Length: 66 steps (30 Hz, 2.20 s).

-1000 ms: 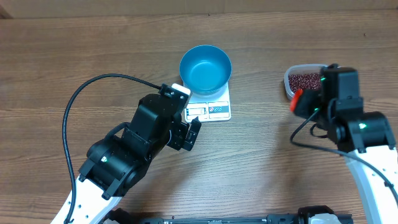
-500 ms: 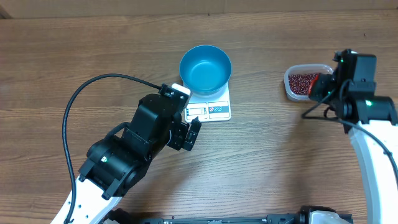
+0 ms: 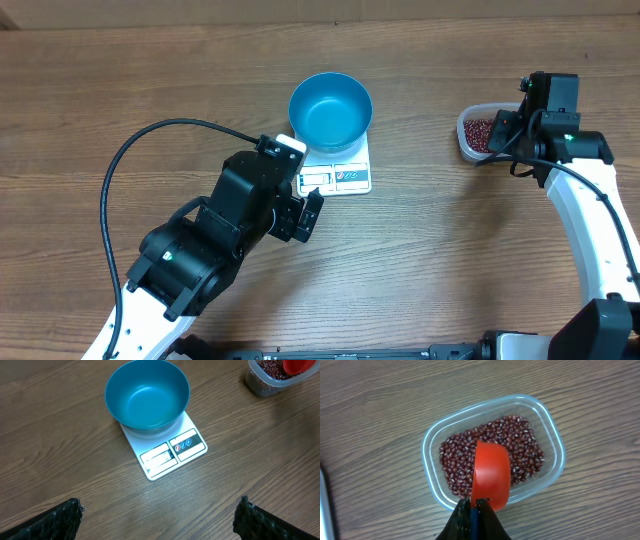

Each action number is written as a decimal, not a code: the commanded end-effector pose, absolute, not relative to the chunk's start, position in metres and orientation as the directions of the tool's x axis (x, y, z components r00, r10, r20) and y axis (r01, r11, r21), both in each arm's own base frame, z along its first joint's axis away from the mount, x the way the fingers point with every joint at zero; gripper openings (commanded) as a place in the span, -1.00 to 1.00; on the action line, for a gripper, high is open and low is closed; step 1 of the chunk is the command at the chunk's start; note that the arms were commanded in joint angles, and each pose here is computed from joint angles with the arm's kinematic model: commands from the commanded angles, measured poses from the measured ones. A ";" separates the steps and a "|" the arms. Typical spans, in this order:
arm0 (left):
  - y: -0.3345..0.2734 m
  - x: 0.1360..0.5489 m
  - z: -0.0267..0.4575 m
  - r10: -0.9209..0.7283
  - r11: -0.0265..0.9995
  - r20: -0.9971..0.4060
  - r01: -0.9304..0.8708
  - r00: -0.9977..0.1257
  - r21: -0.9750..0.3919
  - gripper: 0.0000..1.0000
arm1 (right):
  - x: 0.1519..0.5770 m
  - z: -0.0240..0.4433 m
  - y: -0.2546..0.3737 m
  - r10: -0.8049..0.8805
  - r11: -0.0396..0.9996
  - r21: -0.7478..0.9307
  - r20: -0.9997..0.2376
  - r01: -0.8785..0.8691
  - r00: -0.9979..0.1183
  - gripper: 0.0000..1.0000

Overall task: Scoop item into bowl and weigh 150g on scale
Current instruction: 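Move the red scoop with the right gripper over the bean tub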

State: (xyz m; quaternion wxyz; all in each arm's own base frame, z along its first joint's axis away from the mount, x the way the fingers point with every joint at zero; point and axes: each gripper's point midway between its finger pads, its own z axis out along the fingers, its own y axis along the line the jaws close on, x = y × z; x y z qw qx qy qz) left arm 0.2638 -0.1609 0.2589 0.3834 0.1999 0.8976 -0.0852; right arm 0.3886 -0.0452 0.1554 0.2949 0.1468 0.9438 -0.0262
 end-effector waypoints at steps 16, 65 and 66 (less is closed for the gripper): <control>-0.159 0.266 0.261 0.305 0.905 -0.726 0.425 -0.616 0.019 0.99 | 0.401 0.166 -0.060 0.020 0.977 -0.155 -0.607 0.143 -0.795 -0.92; -0.160 0.268 0.258 0.310 0.905 -0.718 0.425 -0.623 0.021 0.99 | 0.393 0.129 -0.089 0.043 0.991 -0.083 -0.526 0.102 -0.850 -0.92; -0.160 0.268 0.258 0.310 0.905 -0.718 0.425 -0.623 0.021 0.99 | 0.393 0.128 -0.089 0.043 0.991 -0.083 -0.524 0.101 -0.851 -0.92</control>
